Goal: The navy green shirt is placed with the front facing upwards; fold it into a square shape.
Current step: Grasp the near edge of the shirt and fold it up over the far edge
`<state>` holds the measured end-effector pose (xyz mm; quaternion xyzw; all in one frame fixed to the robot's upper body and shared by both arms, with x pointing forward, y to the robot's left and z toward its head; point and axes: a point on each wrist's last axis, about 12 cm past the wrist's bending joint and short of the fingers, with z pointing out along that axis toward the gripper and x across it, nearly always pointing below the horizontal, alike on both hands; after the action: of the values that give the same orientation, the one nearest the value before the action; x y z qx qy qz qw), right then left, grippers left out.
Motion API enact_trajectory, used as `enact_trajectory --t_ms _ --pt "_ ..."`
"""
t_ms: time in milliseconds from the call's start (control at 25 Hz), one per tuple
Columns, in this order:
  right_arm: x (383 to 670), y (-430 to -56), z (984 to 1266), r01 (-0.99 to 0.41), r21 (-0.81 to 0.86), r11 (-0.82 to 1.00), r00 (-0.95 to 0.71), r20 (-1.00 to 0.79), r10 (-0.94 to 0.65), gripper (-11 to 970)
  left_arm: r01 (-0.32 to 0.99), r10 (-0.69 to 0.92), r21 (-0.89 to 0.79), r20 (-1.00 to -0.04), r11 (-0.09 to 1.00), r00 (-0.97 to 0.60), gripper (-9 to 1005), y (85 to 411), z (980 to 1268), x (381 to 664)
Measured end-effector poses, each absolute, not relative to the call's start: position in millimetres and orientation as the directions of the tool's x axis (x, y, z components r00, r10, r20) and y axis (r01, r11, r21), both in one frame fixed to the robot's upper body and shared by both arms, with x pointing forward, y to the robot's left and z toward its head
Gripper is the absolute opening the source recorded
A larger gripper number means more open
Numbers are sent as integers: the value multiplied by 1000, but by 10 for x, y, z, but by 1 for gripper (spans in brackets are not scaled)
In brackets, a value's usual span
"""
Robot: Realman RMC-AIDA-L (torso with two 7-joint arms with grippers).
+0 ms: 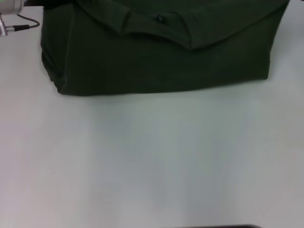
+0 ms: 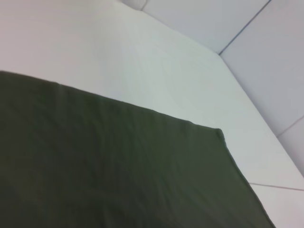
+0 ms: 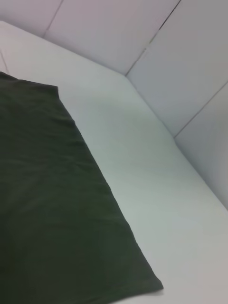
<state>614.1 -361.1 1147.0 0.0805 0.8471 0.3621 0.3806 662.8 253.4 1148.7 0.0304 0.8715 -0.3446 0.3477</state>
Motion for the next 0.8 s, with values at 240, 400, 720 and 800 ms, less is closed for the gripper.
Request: enact_trajectory --t_ms 240,400,720,800 --pt "6252 -3522 11459 -135 656 742 -691 -599 405 3 289 -189 -559 -645 777 -740 42 2558 11486 6653" --pt "6267 -3526 11453 -125 653 747 -681 -604 414 2 301 -180 -539 -667 787 -723 43 2580 11489 6666" --pt "6299 -3510 11424 -105 643 759 -662 -615 429 2 295 -183 -514 -689 805 -701 44 2513 11441 6691" --pt "6304 -3503 11422 -105 641 760 -661 -616 428 2 299 -183 -509 -696 807 -694 44 2487 11432 6696"
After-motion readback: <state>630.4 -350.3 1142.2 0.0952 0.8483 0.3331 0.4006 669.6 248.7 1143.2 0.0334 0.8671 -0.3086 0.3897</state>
